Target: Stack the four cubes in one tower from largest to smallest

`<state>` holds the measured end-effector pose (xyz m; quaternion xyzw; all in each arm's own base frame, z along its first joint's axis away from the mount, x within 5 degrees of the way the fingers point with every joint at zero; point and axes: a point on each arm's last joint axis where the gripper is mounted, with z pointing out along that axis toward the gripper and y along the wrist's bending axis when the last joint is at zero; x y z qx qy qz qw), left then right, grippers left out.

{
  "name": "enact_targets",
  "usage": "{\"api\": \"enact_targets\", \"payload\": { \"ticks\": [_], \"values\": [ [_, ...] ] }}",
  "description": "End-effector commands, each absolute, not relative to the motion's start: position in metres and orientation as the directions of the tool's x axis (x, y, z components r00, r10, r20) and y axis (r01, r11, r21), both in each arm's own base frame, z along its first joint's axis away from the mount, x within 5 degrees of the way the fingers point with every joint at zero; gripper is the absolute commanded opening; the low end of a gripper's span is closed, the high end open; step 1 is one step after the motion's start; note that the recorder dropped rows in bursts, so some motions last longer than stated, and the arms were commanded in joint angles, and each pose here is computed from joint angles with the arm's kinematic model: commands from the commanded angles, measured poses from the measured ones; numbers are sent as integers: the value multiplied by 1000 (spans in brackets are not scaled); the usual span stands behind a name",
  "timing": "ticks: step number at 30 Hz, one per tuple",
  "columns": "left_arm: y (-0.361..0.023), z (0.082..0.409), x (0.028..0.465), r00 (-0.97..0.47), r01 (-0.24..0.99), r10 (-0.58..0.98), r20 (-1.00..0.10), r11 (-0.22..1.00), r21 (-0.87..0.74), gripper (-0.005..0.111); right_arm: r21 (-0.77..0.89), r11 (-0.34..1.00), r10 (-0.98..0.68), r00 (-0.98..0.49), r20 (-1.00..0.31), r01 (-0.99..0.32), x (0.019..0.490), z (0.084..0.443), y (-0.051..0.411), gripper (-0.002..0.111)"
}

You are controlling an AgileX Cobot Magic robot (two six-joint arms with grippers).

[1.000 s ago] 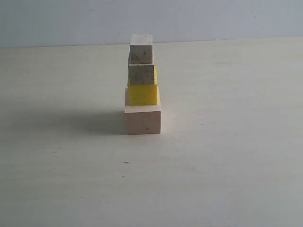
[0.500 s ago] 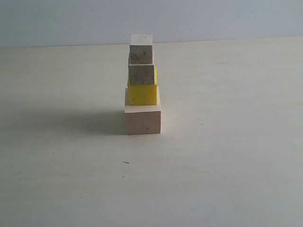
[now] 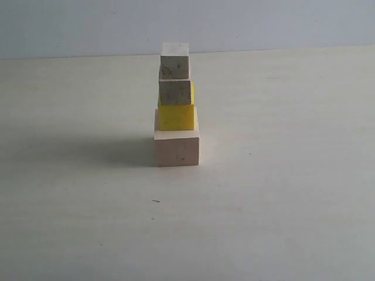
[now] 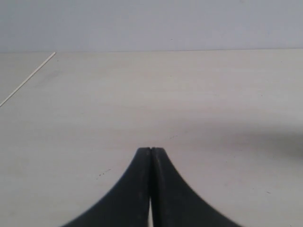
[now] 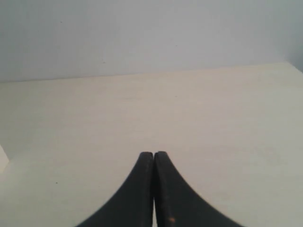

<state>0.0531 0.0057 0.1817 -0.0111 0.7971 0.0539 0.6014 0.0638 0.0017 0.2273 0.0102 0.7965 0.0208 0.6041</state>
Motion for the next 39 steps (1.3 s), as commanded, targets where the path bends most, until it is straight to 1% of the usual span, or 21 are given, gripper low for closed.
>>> {"api": "enact_targets", "payload": {
  "ticks": [1,5,13,39],
  "values": [
    [5,181,53,-269,-80,42,-962,995,66,0,40,999,44,-258,-965,22,60,203,0,0],
    [5,181,53,-269,-80,42,-962,995,66,0,47,999,52,-276,-960,25,59,182,0,0],
    [5,181,53,-269,-80,42,-962,995,66,0,11,1000,13,-252,-968,10,59,184,0,0],
    [5,181,53,-269,-80,42,-962,995,66,0,20,1000,22,-252,-968,11,59,184,0,0]
  ]
}}
